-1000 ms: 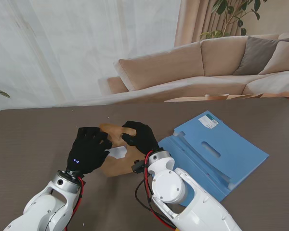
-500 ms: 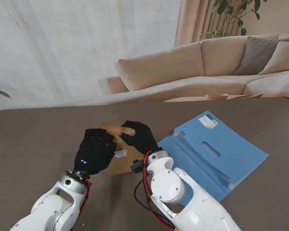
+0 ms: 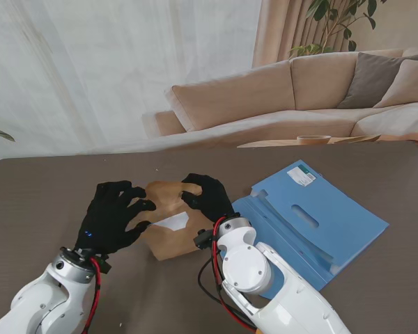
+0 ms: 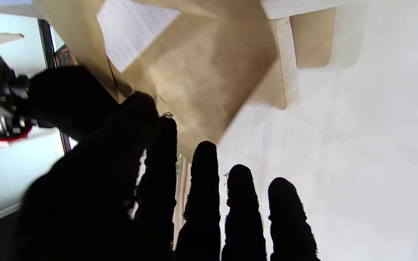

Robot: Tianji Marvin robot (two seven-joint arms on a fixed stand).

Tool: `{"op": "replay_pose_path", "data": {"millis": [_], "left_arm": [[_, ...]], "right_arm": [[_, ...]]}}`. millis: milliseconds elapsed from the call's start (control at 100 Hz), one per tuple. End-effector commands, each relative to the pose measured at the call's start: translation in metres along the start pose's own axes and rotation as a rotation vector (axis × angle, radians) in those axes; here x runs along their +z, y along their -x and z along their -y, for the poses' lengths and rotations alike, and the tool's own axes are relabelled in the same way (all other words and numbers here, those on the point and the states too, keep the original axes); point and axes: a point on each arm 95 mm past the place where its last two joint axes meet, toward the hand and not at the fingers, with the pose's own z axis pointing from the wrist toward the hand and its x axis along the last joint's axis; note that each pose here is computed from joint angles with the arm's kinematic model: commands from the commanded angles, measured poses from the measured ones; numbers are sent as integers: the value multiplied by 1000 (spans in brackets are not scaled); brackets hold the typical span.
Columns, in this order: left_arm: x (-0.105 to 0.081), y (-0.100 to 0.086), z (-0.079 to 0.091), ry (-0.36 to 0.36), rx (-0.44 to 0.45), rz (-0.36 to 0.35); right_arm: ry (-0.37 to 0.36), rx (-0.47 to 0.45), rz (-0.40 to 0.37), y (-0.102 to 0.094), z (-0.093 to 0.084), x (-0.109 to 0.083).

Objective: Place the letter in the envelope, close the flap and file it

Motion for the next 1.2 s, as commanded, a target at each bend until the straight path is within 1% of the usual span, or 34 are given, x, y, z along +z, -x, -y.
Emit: {"op": "replay_pose_path", "data": {"millis": [0, 70, 170, 270, 340, 500, 610, 660, 810, 930, 1000, 1090, 1190], "left_arm": [[-1, 4, 6, 8, 4, 15], [-3, 14, 10, 17, -31, 38], [-4, 27, 11, 36, -84, 88], [-3, 36, 6, 81, -175, 147], [-2, 40, 1, 133, -240, 186], [0, 44, -11, 266, -418, 279], [2, 43, -19, 315, -511, 312], [3, 41, -22, 330, -571, 320], [8, 35, -25, 354, -756, 368], [11, 32, -25, 371, -928, 419], [13, 30, -25, 373, -1006, 451], [15, 28, -26, 357, -1107, 494], [18, 27, -26, 350, -1179, 524]], "right_arm": [[-9, 7, 8, 1, 1, -3], [2, 12, 11, 0, -1, -4], [17, 16, 11, -2, -4, -6], [38, 28, 8, -4, -7, -9], [47, 34, 3, -6, -8, -10], [64, 57, -11, -9, -9, -12], [73, 69, -19, -12, -9, -13], [79, 76, -22, -13, -9, -13], [73, 111, -29, -15, -8, -14], [75, 122, -33, -15, -7, -13], [74, 125, -35, -15, -7, -12], [75, 127, -36, -15, -6, -12], [74, 126, -36, -13, -6, -13]]}}
